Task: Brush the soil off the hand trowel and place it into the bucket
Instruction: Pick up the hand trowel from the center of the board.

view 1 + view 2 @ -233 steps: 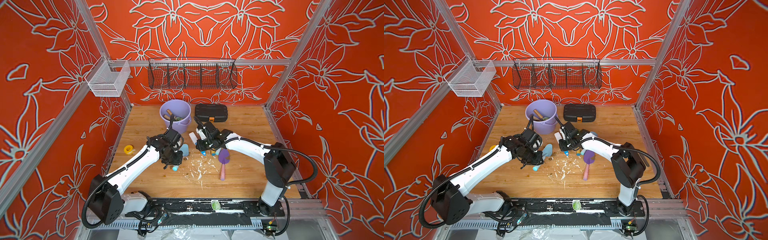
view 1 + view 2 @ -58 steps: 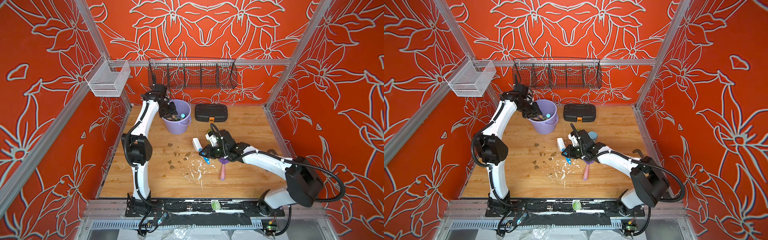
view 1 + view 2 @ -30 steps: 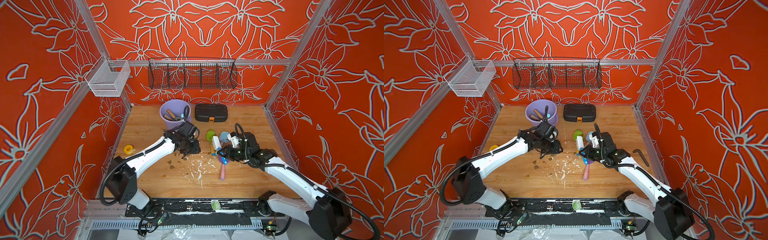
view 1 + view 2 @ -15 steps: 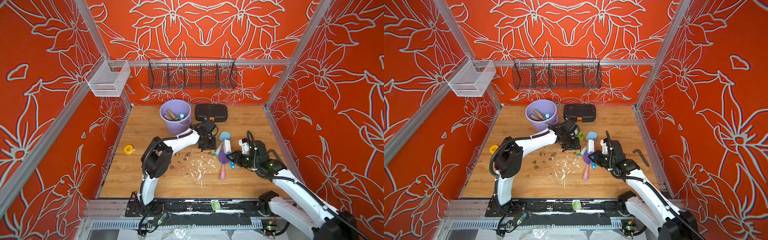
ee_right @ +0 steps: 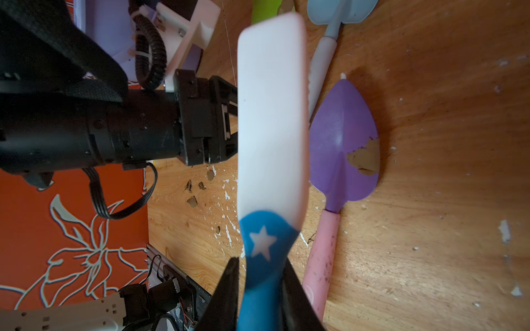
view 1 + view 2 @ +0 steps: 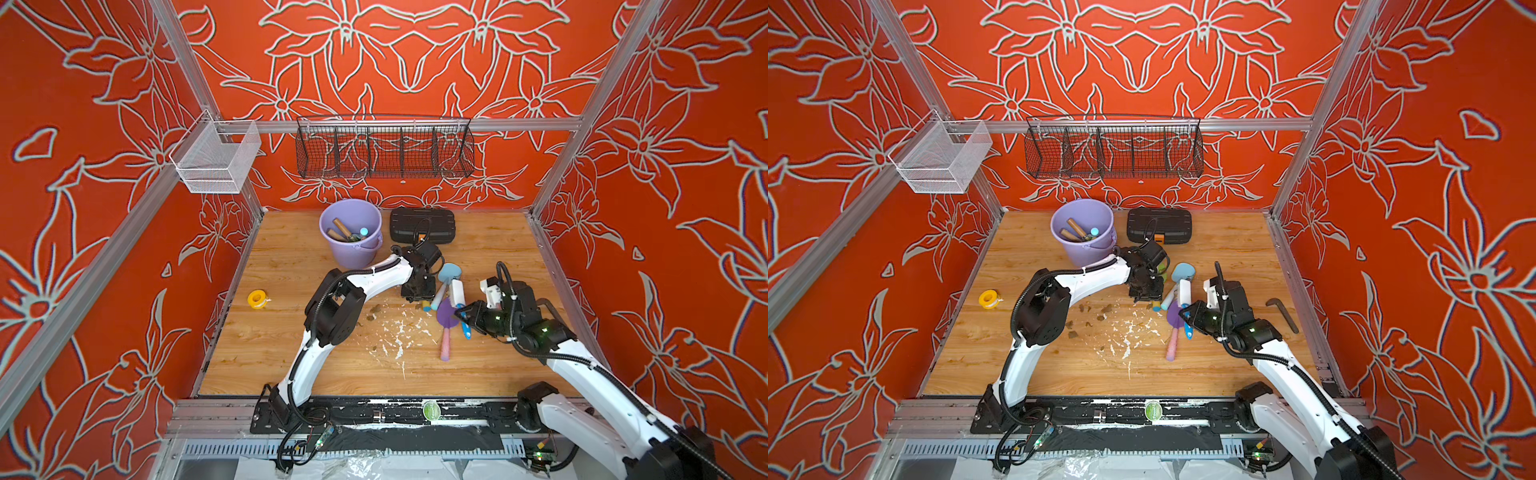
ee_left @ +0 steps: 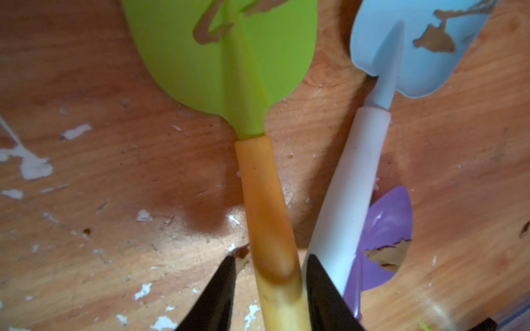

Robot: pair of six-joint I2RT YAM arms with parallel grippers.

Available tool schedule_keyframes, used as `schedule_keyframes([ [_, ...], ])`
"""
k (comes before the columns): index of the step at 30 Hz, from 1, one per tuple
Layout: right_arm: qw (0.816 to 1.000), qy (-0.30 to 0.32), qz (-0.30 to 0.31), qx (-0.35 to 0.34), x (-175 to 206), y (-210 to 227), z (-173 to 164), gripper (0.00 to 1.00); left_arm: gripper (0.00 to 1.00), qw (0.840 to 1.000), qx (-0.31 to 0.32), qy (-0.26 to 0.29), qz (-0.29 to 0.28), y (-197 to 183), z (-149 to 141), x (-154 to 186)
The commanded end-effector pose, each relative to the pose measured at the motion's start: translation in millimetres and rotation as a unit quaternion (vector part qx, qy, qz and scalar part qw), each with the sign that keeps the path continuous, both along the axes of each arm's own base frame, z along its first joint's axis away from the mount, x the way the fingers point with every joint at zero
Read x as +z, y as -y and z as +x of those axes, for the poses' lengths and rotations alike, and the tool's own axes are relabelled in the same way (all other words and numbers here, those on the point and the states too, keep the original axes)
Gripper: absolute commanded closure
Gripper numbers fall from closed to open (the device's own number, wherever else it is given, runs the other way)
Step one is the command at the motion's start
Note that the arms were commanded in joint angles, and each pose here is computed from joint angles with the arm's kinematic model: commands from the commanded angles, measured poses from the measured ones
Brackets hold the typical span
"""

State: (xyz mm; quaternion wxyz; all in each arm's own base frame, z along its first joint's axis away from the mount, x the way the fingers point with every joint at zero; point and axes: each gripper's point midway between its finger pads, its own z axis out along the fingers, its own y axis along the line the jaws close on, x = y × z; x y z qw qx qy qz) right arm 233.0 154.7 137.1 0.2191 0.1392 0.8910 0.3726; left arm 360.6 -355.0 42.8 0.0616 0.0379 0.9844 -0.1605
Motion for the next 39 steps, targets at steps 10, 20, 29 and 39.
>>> schedule_keyframes([
  [10, 1.000, 0.016, 0.014, 0.005, 8, -4, 6, 1.00, 0.66, 0.998, -0.005, 0.008, 0.058, -14, 5, -15],
  [20, 0.999, 0.027, 0.021, 0.029, 20, -12, 11, 1.00, 1.00, 0.995, -0.031, 0.043, 0.084, -31, 12, 20],
  [29, 0.994, 0.066, 0.033, 0.086, 50, -27, 13, 1.00, 1.00, 0.992, -0.083, -0.007, 0.091, -67, -38, 55],
  [39, 0.990, 0.072, 0.038, 0.116, 49, -48, 20, 1.00, 1.00, 0.994, -0.068, -0.025, 0.083, -116, -104, 88],
])
